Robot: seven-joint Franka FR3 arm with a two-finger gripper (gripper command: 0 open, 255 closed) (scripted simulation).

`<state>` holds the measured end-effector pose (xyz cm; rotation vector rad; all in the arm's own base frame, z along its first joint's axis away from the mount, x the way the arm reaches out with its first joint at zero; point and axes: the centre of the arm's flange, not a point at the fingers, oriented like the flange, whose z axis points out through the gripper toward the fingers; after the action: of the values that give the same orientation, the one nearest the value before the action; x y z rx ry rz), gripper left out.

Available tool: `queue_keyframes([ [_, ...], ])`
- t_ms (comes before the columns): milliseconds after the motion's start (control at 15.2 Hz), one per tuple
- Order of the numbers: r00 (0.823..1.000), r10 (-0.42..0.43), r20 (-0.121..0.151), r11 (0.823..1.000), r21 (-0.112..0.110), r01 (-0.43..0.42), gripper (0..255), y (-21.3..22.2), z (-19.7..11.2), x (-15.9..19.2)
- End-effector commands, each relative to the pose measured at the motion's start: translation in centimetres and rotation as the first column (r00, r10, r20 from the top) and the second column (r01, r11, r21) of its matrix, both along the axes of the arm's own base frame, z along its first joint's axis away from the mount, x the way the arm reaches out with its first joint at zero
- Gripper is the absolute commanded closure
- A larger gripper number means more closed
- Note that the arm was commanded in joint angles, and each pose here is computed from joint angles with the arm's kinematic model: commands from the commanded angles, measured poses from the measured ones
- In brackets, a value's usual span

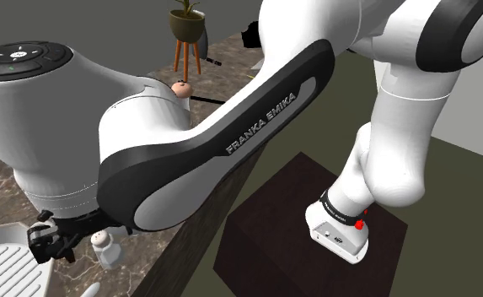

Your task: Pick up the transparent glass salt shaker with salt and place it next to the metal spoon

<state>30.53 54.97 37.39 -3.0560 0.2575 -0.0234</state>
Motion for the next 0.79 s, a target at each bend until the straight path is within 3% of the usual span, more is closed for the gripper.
queue_keyframes([
  [0,1.000,-0.004,0.003,1.000,0.000,0.004,0,-0.2,0.1,0.3],
  [264,1.000,-0.004,0.003,1.000,0.000,0.004,0,-0.5,5.0,0.1],
  [726,1.000,-0.004,0.003,1.000,0.000,0.004,0,-0.5,5.0,0.1],
])
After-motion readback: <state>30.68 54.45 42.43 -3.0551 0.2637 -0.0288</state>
